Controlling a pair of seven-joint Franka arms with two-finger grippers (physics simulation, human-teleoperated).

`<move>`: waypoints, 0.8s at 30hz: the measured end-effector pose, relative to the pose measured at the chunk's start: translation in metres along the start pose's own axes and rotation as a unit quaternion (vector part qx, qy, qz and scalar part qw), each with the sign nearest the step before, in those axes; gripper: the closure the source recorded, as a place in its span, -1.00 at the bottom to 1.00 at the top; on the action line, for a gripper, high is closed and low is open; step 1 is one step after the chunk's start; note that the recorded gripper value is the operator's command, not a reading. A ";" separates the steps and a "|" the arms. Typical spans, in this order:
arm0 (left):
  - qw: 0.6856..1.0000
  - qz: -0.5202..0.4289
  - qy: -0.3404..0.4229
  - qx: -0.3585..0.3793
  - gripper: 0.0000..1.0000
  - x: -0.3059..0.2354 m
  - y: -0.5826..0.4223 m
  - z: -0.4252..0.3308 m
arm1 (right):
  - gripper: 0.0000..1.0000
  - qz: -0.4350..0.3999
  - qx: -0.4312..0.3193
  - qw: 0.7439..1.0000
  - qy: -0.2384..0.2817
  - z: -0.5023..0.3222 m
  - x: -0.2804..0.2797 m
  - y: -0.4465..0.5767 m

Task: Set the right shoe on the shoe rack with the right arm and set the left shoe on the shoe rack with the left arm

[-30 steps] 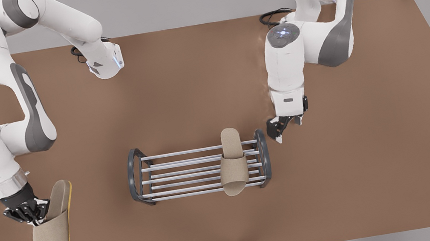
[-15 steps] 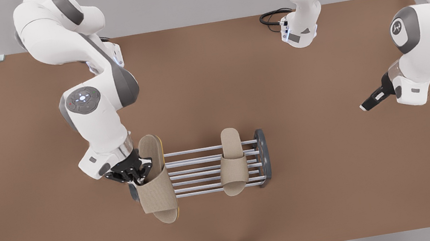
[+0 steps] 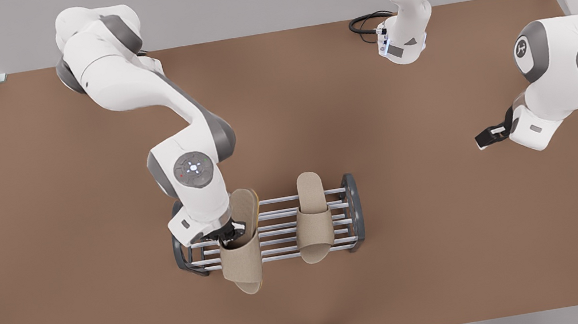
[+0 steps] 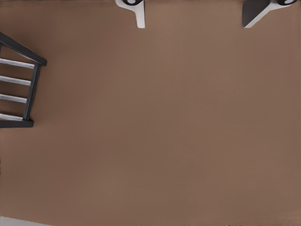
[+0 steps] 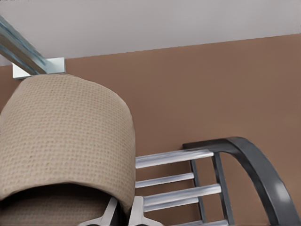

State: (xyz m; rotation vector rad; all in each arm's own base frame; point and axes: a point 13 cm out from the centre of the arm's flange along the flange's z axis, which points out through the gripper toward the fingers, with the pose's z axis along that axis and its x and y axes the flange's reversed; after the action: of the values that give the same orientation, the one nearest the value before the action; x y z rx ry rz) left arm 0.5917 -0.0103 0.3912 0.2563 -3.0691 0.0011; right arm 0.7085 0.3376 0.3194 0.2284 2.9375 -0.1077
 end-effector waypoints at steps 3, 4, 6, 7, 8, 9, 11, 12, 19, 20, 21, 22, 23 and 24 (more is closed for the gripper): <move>1.000 0.018 -0.004 0.000 -1.00 0.000 0.000 -0.003 | 0.57 0.016 -0.001 1.000 0.001 0.004 0.001 0.002; 1.000 0.025 -0.006 0.000 -1.00 0.000 -0.001 -0.006 | 0.57 0.021 -0.001 1.000 0.002 0.004 0.001 0.002; 0.999 0.036 -0.009 0.000 -1.00 0.000 -0.004 -0.009 | 0.57 0.028 0.005 1.000 0.007 0.000 0.007 -0.008; 0.999 0.041 -0.010 0.000 -1.00 0.000 -0.004 -0.009 | 0.57 0.030 0.005 0.999 0.015 -0.001 0.013 -0.014; 0.999 0.046 -0.009 0.000 -1.00 0.001 -0.004 -0.009 | 0.57 0.031 0.005 0.999 0.025 -0.001 0.021 -0.020; 0.999 0.049 -0.009 0.000 -1.00 0.001 -0.003 -0.009 | 0.57 0.026 0.010 0.999 0.032 0.003 0.035 -0.026; 0.998 0.055 -0.009 0.000 -1.00 0.001 -0.002 -0.009 | 0.57 0.019 0.011 0.999 0.035 0.009 0.053 -0.025; 0.998 0.059 -0.009 0.000 -1.00 0.001 -0.001 -0.010 | 0.57 0.019 0.008 0.999 0.034 0.012 0.056 -0.021; 0.997 0.080 -0.010 -0.005 -1.00 0.000 -0.001 -0.010 | 0.57 0.022 -0.001 1.000 0.020 0.043 0.057 -0.015; 0.997 0.083 -0.011 -0.005 -1.00 0.000 -0.001 -0.010 | 0.57 0.022 -0.002 1.000 0.017 0.046 0.058 -0.013; 0.996 0.085 -0.011 -0.006 -1.00 0.000 -0.002 -0.011 | 0.57 0.020 -0.001 1.000 0.018 0.052 0.061 -0.013; 0.996 0.087 -0.011 -0.006 -1.00 0.000 -0.002 -0.011 | 0.57 0.018 -0.002 1.000 0.019 0.058 0.064 -0.012; 0.996 0.089 -0.012 -0.006 -1.00 0.000 -0.002 -0.011 | 0.57 0.017 -0.002 1.000 0.019 0.062 0.067 -0.011; 0.996 0.091 -0.012 -0.006 -1.00 0.000 -0.002 -0.011 | 0.34 0.016 -0.003 1.000 0.018 0.065 0.068 -0.011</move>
State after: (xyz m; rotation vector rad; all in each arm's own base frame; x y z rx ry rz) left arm 0.5924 -0.0121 0.4026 -0.0236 -3.1025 -0.0123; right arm 0.6528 0.3316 0.2431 0.2798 2.9685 -0.0902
